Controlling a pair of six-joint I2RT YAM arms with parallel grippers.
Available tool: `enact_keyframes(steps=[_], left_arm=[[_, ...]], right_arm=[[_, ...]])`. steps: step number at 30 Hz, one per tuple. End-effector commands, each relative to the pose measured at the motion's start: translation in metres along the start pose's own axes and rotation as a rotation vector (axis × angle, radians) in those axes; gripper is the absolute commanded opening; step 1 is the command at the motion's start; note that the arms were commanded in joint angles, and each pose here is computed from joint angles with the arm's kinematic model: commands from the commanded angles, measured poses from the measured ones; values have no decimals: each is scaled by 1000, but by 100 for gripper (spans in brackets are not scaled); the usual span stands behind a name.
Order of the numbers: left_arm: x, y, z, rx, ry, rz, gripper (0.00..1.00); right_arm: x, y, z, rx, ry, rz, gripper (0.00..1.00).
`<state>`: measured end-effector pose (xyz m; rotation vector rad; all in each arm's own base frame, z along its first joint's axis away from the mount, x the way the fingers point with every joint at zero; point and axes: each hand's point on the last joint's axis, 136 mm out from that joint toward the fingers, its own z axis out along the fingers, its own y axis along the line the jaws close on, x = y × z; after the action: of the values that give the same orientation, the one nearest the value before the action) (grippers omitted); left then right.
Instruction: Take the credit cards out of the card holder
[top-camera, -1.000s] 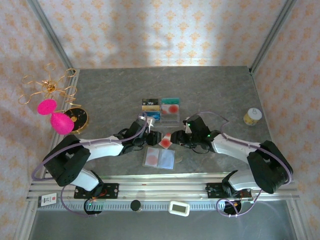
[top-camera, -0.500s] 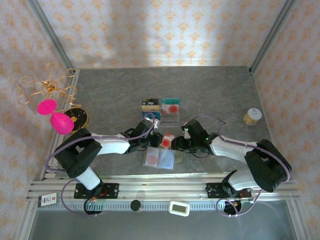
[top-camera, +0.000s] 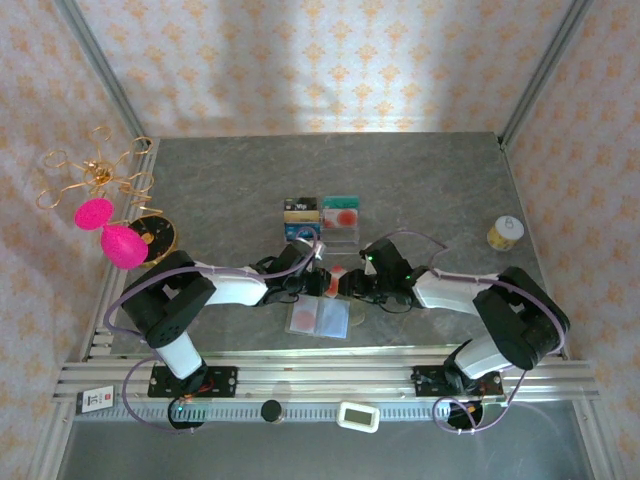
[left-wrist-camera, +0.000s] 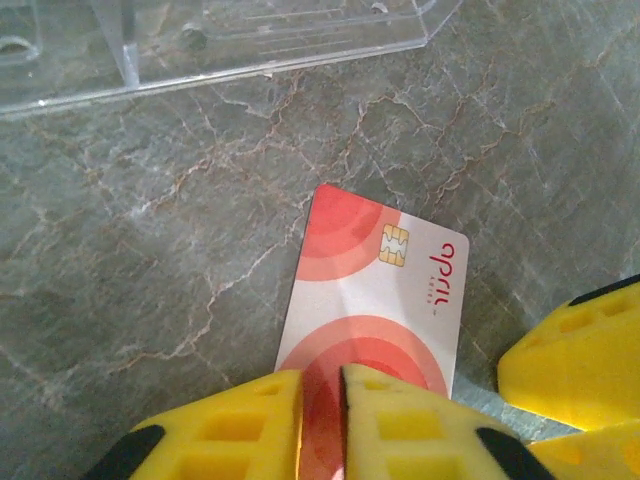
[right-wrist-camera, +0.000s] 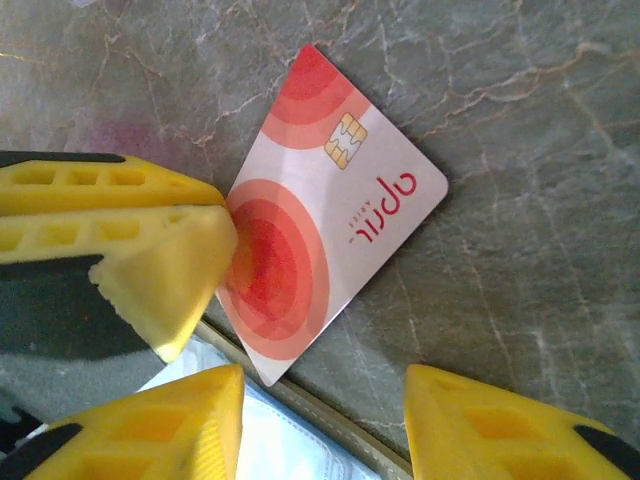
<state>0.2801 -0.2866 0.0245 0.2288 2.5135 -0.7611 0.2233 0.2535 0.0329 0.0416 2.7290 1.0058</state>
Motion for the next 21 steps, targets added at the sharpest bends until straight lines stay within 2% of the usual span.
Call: enact_keyframes(steps=[1, 7, 14, 21], left_arm=[[-1, -7, -8, 26, 0, -22, 24], [3, 4, -14, 3, 7, -51, 25], [4, 19, -11, -50, 0, -61, 1], [12, 16, -6, -26, 44, -51, 0]], right_arm=[[-11, 9, 3, -20, -34, -15, 43], [-14, 7, 12, -14, -29, -20, 36], [-15, 5, 16, -9, -27, -16, 35], [-13, 2, 19, -5, -18, -11, 34]])
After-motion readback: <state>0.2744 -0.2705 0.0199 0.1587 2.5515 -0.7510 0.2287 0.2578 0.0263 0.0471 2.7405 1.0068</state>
